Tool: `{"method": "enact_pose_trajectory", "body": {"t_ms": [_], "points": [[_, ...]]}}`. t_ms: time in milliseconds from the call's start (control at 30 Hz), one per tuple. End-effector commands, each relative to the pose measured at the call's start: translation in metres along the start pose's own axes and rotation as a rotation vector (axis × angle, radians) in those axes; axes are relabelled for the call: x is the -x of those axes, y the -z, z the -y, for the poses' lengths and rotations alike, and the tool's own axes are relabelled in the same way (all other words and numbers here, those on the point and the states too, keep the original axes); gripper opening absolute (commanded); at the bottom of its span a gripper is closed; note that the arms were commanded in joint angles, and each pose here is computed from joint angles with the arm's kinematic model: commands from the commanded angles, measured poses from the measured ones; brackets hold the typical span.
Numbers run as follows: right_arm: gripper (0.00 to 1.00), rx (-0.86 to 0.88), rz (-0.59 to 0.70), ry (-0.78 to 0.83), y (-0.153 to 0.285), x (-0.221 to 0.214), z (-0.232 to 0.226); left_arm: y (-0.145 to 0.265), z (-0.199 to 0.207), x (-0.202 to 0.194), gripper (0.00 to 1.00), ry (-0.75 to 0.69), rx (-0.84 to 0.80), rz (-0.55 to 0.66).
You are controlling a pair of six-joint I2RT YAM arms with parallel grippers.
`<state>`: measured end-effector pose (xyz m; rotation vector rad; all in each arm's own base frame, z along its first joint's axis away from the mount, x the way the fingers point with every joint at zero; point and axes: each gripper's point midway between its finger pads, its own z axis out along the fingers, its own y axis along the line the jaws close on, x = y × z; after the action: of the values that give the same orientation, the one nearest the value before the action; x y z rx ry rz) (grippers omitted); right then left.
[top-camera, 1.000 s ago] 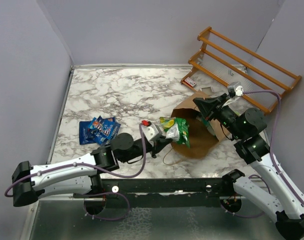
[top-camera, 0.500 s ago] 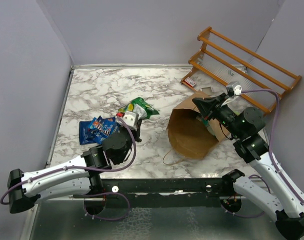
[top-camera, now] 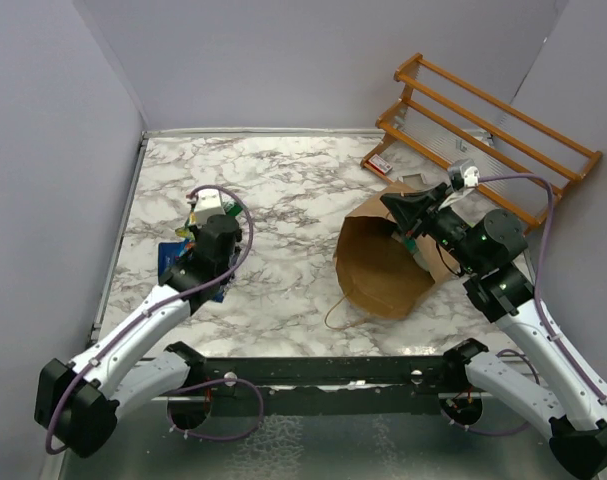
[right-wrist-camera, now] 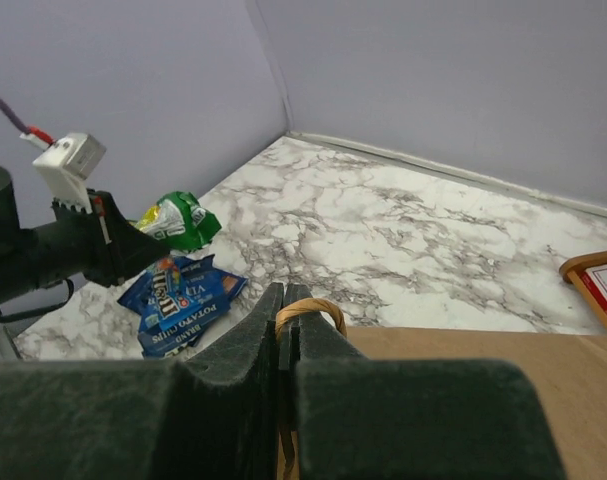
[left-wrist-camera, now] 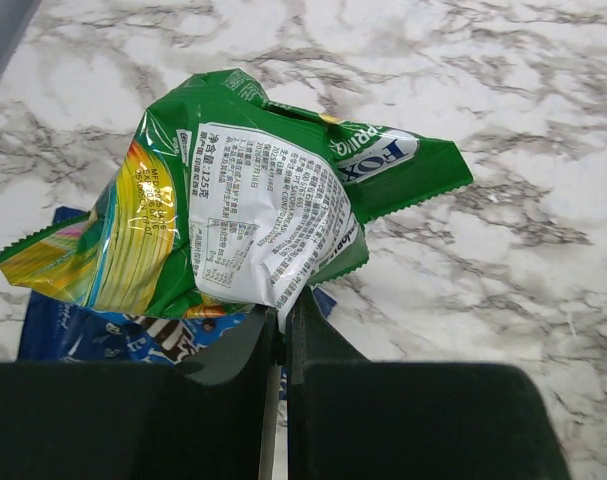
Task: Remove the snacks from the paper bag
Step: Place the snack at the center of the board.
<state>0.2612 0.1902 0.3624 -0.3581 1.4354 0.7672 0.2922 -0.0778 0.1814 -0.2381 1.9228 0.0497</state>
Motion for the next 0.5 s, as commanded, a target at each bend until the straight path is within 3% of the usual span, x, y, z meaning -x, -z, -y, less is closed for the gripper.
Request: {"method": "enact_pose_trajectory", "body": {"t_ms": [0,267,467], "points": [[0.02,0.037,0.045,0.036,0.002,0.020,-0.010,-0.016,-0.009,0.022,0.00,0.001,0.021,-0.061],[0.02,0.034,0.038,0.052,0.004,0.019,-0.009,-0.050,-0.035,0.018,0.00,-0.073,0.090,-0.205],[0.02,0.012,0.044,0.056,0.006,0.019,-0.005,-0.062,-0.048,0.005,0.00,-0.118,0.126,-0.225]]}}
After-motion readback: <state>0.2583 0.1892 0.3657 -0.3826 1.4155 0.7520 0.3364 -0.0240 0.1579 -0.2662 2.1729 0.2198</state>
